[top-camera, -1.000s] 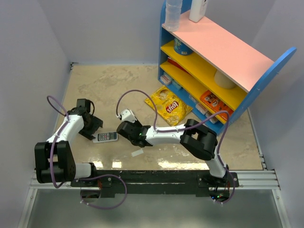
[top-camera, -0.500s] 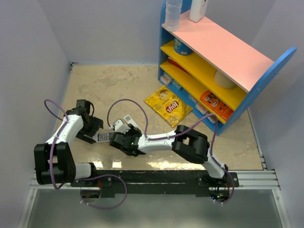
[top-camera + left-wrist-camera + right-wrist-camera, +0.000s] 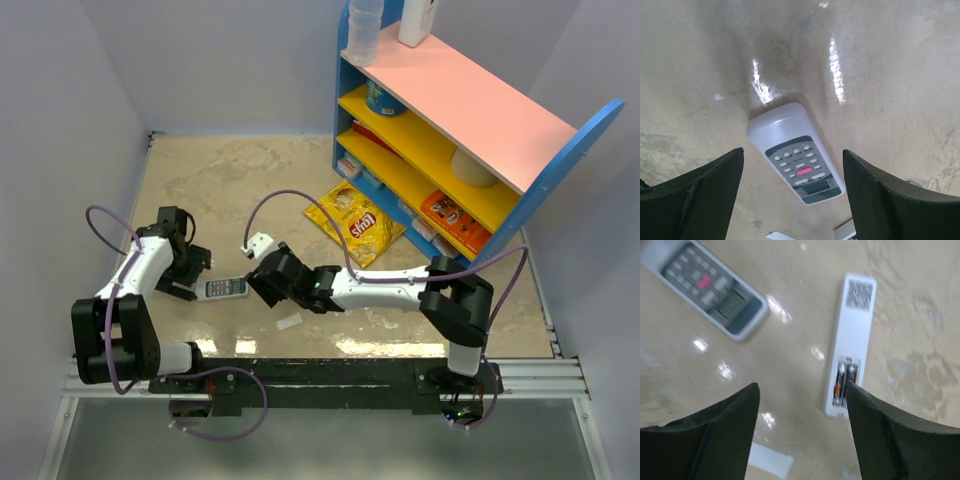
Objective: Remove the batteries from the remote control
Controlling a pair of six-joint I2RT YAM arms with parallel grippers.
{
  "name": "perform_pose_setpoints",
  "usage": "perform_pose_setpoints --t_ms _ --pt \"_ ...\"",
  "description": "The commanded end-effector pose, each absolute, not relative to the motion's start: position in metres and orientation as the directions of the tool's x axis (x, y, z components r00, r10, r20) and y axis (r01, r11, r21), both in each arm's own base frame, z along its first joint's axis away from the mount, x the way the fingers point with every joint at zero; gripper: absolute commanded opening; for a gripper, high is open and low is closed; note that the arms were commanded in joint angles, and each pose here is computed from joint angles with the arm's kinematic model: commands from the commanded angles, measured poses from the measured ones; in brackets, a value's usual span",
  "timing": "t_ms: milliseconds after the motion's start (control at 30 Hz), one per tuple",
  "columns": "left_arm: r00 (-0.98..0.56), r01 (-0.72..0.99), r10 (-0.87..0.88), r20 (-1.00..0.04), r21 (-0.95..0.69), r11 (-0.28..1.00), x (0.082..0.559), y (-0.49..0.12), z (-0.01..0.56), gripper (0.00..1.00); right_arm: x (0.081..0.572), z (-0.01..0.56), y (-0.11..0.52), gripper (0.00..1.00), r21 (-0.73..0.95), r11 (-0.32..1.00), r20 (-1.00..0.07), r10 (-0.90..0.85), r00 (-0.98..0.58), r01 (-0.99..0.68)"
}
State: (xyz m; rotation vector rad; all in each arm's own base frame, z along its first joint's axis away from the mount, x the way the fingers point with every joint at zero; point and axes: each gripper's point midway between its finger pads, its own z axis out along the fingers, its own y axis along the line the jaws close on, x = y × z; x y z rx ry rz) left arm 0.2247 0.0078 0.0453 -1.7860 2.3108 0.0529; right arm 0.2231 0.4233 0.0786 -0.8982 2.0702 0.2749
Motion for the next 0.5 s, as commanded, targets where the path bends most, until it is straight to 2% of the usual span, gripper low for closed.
perform_pose_setpoints --t_ms 0,133,467 --pt "-0.256 -0.954 -0.921 -0.295 -0.076 0.290 0.242 0.039 0.062 0.84 0.212 0.109 0.482 0.75 -0.031 0.452 -0.877 -0.440 -0.192 -0.891" --pt "-0.331 -0.926 -0.891 -0.311 -0.073 0.369 0.248 0.055 0.059 0.84 0.231 0.094 0.503 0.75 -0.094 0.391 -0.877 -0.468 -0.110 -0.915" --pt "-0.375 -0.902 -0.863 -0.340 -0.079 0.424 0.245 0.071 0.058 0.83 0.238 0.072 0.529 0.77 -0.230 0.161 -0.842 -0.528 0.114 -0.960"
